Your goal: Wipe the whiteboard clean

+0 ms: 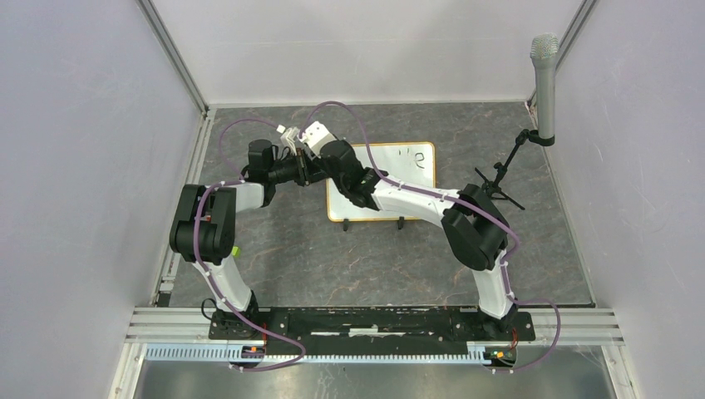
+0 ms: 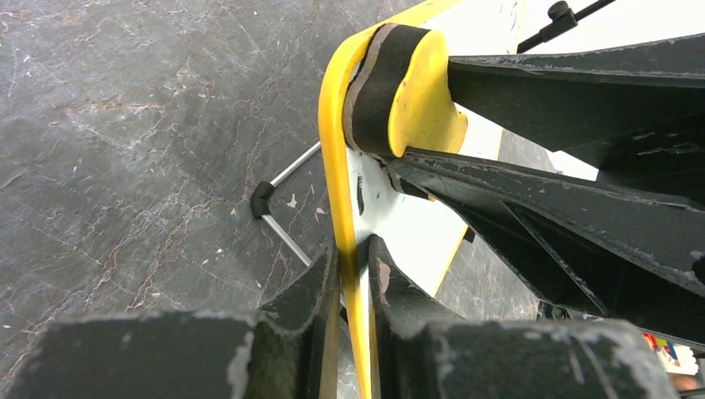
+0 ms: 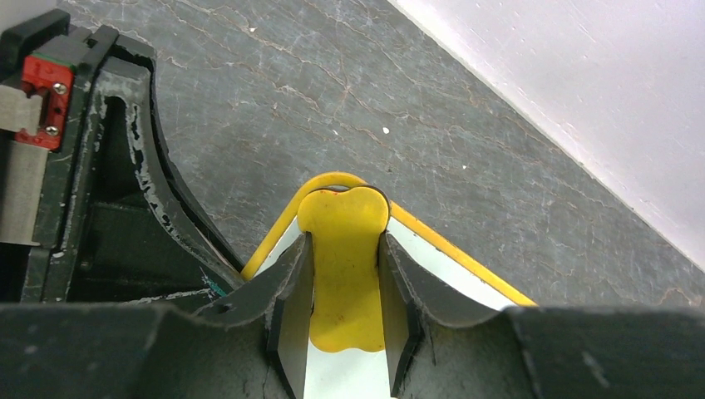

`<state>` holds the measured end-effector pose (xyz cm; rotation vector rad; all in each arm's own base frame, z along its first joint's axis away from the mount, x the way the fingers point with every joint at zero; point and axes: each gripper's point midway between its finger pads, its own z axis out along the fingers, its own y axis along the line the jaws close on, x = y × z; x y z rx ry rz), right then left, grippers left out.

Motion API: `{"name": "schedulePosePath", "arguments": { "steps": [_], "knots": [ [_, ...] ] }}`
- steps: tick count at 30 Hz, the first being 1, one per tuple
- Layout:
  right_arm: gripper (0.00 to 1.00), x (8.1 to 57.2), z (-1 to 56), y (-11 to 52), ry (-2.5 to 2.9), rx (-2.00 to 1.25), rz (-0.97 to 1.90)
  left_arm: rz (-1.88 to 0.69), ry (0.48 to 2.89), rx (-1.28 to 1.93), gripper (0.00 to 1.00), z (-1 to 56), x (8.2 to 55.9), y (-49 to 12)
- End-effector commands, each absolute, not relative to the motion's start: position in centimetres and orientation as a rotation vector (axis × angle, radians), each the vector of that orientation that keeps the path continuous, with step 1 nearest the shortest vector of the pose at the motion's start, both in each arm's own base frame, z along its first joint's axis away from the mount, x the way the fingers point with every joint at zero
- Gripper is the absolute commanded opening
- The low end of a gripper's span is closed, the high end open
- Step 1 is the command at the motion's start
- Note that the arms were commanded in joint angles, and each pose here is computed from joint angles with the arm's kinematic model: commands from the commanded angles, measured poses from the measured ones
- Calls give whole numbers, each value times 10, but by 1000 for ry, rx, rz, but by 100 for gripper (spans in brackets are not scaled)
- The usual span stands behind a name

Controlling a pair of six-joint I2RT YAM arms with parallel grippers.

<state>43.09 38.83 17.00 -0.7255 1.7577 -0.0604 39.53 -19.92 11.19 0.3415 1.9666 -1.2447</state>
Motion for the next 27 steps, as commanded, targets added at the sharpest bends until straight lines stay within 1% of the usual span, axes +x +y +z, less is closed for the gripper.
{"name": "schedulePosePath", "arguments": {
  "steps": [1,5,14,20,27],
  "knots": [
    [37,430,156,394,1751,-838,-32,-1112,2027,344,2,86,399,-190],
    [36,415,139,398,1731,-972,-10,-1110,2027,343,2,86,399,-190],
    [36,391,109,387,1767,-1072,26,-1109,2029,341,2,86,399,-189],
    [35,385,94,374,1802,-1077,7,-1109,2028,342,2,86,399,-189],
    [34,387,90,345,1861,-994,-71,-1106,2033,338,2,85,399,-189]
  ]
}}
